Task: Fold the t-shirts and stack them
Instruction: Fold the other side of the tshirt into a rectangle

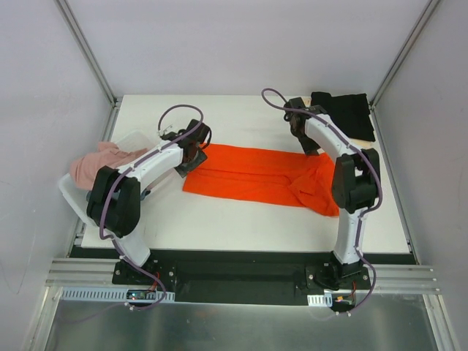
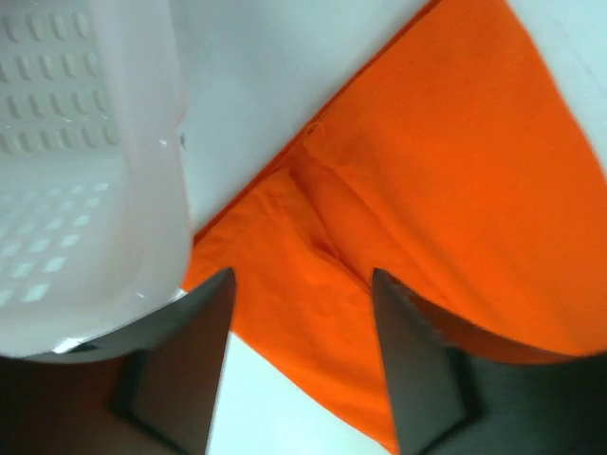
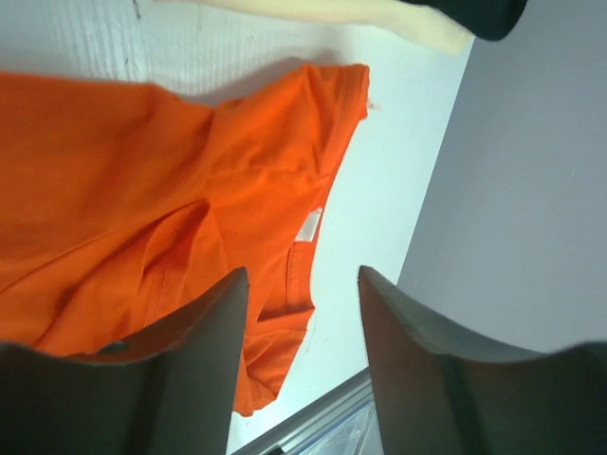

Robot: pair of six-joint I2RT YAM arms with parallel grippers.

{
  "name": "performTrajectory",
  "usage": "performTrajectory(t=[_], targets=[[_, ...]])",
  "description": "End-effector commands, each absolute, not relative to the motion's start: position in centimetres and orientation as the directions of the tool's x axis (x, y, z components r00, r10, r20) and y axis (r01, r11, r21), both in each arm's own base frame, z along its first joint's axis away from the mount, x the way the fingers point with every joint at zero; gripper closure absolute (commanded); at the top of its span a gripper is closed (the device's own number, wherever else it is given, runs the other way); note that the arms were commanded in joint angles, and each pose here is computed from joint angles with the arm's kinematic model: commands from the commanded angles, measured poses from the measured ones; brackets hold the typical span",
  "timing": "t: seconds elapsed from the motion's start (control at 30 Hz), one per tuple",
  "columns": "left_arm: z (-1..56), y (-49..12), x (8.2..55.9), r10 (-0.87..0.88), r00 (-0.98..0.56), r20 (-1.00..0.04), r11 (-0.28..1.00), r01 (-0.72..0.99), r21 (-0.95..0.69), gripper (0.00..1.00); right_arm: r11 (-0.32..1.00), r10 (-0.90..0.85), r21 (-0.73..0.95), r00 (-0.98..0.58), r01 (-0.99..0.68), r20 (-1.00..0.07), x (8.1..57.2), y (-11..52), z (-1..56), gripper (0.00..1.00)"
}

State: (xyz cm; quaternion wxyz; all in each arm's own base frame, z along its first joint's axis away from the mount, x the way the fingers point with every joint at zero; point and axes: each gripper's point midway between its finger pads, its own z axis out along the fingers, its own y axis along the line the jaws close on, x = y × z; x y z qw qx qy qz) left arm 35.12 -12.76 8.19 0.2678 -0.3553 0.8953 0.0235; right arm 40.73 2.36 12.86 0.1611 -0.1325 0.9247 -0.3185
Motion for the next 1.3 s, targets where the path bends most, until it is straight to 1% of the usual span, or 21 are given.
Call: performTrajectory(t=[0.0, 0.03, 0.07, 0.13, 0.17, 0.2, 0.23, 0.33, 0.37, 0.4, 0.43, 0.5, 0.53, 0.6, 0.73, 0.93, 1.03, 1.13, 1.17, 1.2, 1.27], targets=[[9.7, -12.9, 35.6, -0.61, -0.614, -0.5, 0.762, -0.628, -0.158, 0.26, 0.78, -0.333, -0.619, -0.9, -0.095, -0.281, 41.4, 2.3, 15.2, 0.43], [10.1, -13.1, 35.5, -0.606, -0.617, -0.502, 0.767, -0.62, -0.165, 0.22, 0.794, -0.313, -0.603, -0.901, -0.075, -0.301, 41.0, 2.4, 15.3, 0.39], [10.3, -13.3, 35.5, -0.602, -0.62, -0.503, 0.772, -0.612, -0.17, 0.17, 0.81, -0.293, -0.581, -0.912, -0.077, -0.287, 39.6, 2.3, 14.6, 0.39], [10.9, -14.4, 35.4, -0.578, -0.648, -0.497, 0.8, -0.571, -0.185, 0.08, 0.873, -0.216, -0.488, -0.91, -0.017, -0.355, 37.9, 3.1, 15.3, 0.39], [11.1, -14.8, 35.4, -0.568, -0.659, -0.493, 0.81, -0.555, -0.191, 0.06, 0.889, -0.193, -0.457, -0.922, -0.02, -0.335, 36.5, 3.3, 14.2, 0.39], [11.6, -15.4, 35.6, -0.554, -0.669, -0.495, 0.822, -0.533, -0.2, 0.04, 0.913, -0.143, -0.409, -0.928, 0.011, -0.344, 35.5, 3.6, 13.8, 0.39], [11.6, -16.2, 35.3, -0.536, -0.688, -0.489, 0.837, -0.509, -0.202, 0.01, 0.945, -0.114, -0.326, -0.926, 0.01, -0.359, 34.4, 4.7, 14.0, 0.39], [11.8, -17.7, 35.1, -0.5, -0.721, -0.48, 0.863, -0.459, -0.21, 0.01, 0.979, -0.026, -0.2, -0.951, 0.038, -0.309, 31.3, 5.8, 12.1, 0.43], [11.8, -18.0, 34.9, -0.49, -0.729, -0.478, 0.87, -0.447, -0.209, 0.01, 0.981, -0.019, -0.188, -0.956, 0.038, -0.292, 30.6, 5.7, 11.7, 0.44], [12.0, -18.4, 34.9, -0.484, -0.734, -0.476, 0.874, -0.436, -0.216, 0.01, 0.983, 0.025, -0.17, -0.965, 0.072, -0.261, 29.5, 5.6, 10.7, 0.45], [11.8, -18.8, 34.6, -0.474, -0.745, -0.469, 0.88, -0.424, -0.214, 0.01, 0.987, 0.04, -0.138, -0.966, 0.077, -0.257, 29.0, 5.9, 10.5, 0.46], [11.6, -19.3, 34.3, -0.459, -0.757, -0.465, 0.888, -0.407, -0.213, 0.01, 0.989, 0.071, -0.11, -0.973, 0.097, -0.218, 27.8, 5.8, 9.1, 0.55], [11.5, -19.5, 34.3, -0.453, -0.762, -0.462, 0.891, -0.401, -0.213, 0.01, 0.993, 0.085, -0.067, -0.974, 0.101, -0.211, 27.8, 6.5, 8.8, 0.56], [11.0, -20.1, 33.9, -0.435, -0.782, -0.446, 0.901, -0.381, -0.209, 0.01, 0.992, 0.104, -0.048, -0.978, 0.114, -0.181, 27.4, 6.5, 7.7, 0.58], [9.9, -20.4, 33.2, -0.418, -0.806, -0.419, 0.909, -0.369, -0.196, 0.01, 0.995, 0.102, 0.03, -0.976, 0.098, -0.192, 28.7, 7.9, 7.0, 0.58], [8.6, -19.8, 32.4, -0.401, -0.823, -0.404, 0.916, -0.368, -0.16, 0.01, 0.996, 0.093, 0.01, -0.979, 0.093, -0.182, 30.4, 7.7, 5.9, 0.58], [7.8, -19.5, 32.1, -0.388, -0.832, -0.396, 0.921, -0.365, -0.137, 0.01, 0.994, 0.103, -0.011, -0.98, 0.106, -0.17, 31.0, 7.1, 5.2, 0.6], [7.4, -19.4, 31.8, -0.384, -0.838, -0.389, 0.923, -0.365, -0.126, 0.01, 0.993, 0.101, -0.038, -0.977, 0.11, -0.186, 31.9, 6.6, 5.3, 0.72], [7.3, -19.3, 31.8, -0.384, -0.838, -0.387, 0.922, -0.367, -0.121, 0.01, 0.993, 0.097, -0.045, -0.976, 0.108, -0.196, 32.1, 6.4, 5.6, 0.85], [7.2, -19.3, 31.8, -0.383, -0.838, -0.389, 0.923, -0.366, -0.118, 0.01, 0.993, 0.093, -0.047, -0.973, 0.105, -0.212, 32.6, 6.4, 6.0, 0.91], [7.1, -19.2, 31.8, -0.383, -0.837, -0.39, 0.922, -0.369, -0.115, 0.01, 0.994, 0.078, -0.06, -0.969, 0.095, -0.234, 33.0, 6.1, 6.7, 0.99]])
